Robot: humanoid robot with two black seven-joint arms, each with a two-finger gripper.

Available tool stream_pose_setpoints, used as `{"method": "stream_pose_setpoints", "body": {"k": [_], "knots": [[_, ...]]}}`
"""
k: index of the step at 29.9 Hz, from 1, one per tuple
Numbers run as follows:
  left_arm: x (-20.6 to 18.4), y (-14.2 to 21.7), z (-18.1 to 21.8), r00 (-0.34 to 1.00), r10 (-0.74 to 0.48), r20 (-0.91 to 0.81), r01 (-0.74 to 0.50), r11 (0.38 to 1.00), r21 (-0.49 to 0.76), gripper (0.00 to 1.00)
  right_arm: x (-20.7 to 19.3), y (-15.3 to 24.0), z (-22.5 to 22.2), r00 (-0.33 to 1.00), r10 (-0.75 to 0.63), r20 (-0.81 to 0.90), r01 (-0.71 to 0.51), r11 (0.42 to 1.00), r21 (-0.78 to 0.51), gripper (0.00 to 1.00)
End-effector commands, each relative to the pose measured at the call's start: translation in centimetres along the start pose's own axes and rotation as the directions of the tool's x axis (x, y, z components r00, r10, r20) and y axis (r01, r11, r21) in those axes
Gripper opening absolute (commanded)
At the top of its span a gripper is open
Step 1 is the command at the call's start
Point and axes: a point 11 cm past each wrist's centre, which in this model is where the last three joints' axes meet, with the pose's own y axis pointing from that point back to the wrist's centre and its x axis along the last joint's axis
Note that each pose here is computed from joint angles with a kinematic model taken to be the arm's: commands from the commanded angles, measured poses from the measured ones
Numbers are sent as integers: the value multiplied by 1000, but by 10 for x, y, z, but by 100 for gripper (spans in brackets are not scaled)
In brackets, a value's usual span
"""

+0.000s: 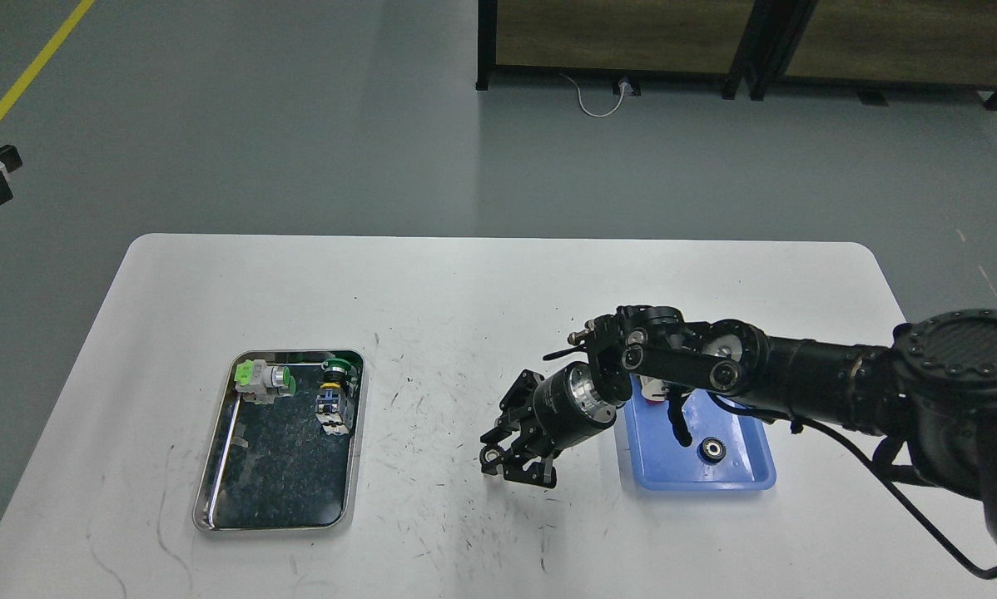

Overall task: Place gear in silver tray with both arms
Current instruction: 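Carry the gear toward the silver tray and set it on the table, then move the left gripper down over the silver tray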

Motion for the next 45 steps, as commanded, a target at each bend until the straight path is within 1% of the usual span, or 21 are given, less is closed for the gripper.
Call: {"method": "stream_pose_setpoints", "body": {"k": [1,4,5,7,9,11,14,18,21,23,26,30,33,39,43,45], "knots": [[1,0,1,1000,1,1,-1,1000,-2,98,-6,-13,-13,999,-25,-39,25,1000,-6,16],[1,0,0,1000,1,1,-1,1000,0,98,-10,-22,-23,997,-40,-62,39,999,-6,21],[1,1,1,1000,3,1,-3,1000,-2,98,-9,-24,-25,997,-38,-65,38,999,-6,25],[1,1,0,1000,2,2,-2,1000,0,98,-8,-27,-29,997,-33,-65,33,999,0,40],[1,1,0,1000,1,1,-1,1000,0,98,-4,-26,-28,998,-24,-61,24,1000,-1,58],[2,2,0,1000,2,2,-2,1000,0,98,-2,-25,-28,998,-18,-60,18,1000,4,65],[2,3,1,1000,-1,3,1,1000,-8,99,-1,-25,-28,998,-12,-55,13,1000,9,69],[2,3,3,1000,-5,4,5,1000,-16,99,3,-23,-30,999,-3,-52,4,1000,14,71],[1,3,4,1000,-11,3,11,1000,-18,98,15,-14,-35,998,29,-52,-28,999,16,73],[-2,2,5,1000,-25,3,25,999,-21,98,31,3,-23,997,73,-31,-73,997,-5,74],[-15,-1,9,996,-86,32,86,996,-22,98,49,29,0,991,135,5,-134,990,-36,75],[-47,-6,12,978,-185,96,187,982,-17,98,80,78,26,962,261,80,-258,965,-41,75],[-80,-8,12,949,-279,147,283,959,-4,98,99,121,47,925,356,129,-352,934,-54,75],[-151,-9,2,878,-441,185,446,895,14,98,126,220,82,800,543,256,-553,832,-37,76],[-209,-13,-29,824,-531,200,531,845,55,98,136,285,91,695,639,329,-674,738,-10,76],[-240,-13,-50,795,-572,199,569,818,80,98,138,306,93,657,662,361,-711,703,8,76]]}}
